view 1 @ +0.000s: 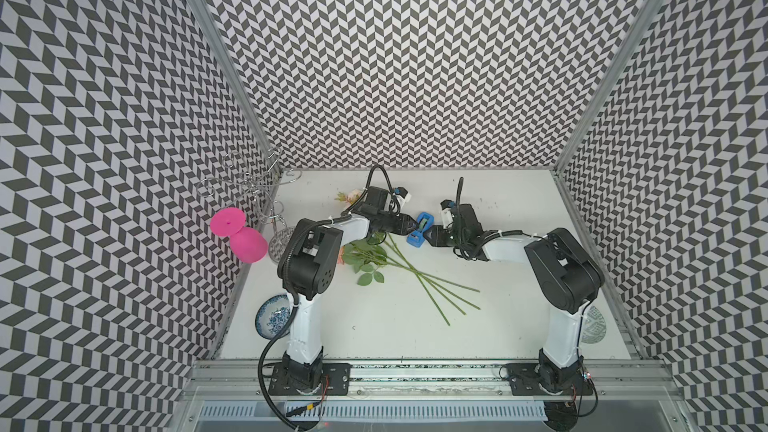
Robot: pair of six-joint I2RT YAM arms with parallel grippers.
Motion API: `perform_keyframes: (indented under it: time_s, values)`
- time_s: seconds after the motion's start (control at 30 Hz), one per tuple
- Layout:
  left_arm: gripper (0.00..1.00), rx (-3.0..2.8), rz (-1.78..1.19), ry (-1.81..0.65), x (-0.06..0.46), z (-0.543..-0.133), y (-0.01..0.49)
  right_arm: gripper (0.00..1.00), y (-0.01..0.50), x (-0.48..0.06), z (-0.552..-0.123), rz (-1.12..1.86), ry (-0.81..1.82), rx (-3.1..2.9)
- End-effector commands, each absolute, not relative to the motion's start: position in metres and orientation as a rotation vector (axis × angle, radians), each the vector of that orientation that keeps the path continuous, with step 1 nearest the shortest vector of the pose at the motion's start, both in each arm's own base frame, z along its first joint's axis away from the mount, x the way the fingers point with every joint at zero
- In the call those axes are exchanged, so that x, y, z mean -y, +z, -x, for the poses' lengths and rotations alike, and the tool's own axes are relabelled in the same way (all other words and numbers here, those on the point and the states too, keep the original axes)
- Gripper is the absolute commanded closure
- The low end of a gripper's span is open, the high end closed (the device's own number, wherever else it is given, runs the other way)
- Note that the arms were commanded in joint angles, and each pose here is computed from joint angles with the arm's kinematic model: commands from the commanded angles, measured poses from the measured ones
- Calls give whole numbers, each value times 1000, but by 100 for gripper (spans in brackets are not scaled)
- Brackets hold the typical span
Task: Wrap bouquets with tape
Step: Pull the tape from the tape cutter.
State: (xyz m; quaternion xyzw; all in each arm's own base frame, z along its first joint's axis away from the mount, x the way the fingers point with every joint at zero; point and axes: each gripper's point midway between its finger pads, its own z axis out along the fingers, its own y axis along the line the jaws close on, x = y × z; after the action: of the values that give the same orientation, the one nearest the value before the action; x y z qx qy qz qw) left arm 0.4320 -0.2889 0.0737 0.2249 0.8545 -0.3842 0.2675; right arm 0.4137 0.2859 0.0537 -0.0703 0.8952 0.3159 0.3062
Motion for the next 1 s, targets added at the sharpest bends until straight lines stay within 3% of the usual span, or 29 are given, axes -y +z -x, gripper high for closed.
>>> perform_keyframes:
  time_s: [0.0, 0.5, 0.67, 0.77, 0.83, 0.97]
  values:
    - [65, -2317, -667, -1057, 295, -424, 66, 58, 49, -290, -419, 214, 784, -2366]
    - [77, -2487, -707, -1020, 302, -416, 43, 58, 28, -280, -420, 202, 686, -2428]
    - [77, -2472, -689, -1078, 307, -415, 56, 59, 28, -280, -421, 211, 678, -2430]
    - [85, -2459, -684, -1142, 312, -413, 67, 59, 25, -279, -421, 215, 663, -2436]
    - [99, -2467, -667, -1185, 313, -410, 72, 59, 22, -276, -422, 214, 635, -2448]
    - [100, -2451, -600, -1276, 309, -409, 92, 61, 15, -272, -421, 214, 599, -2468]
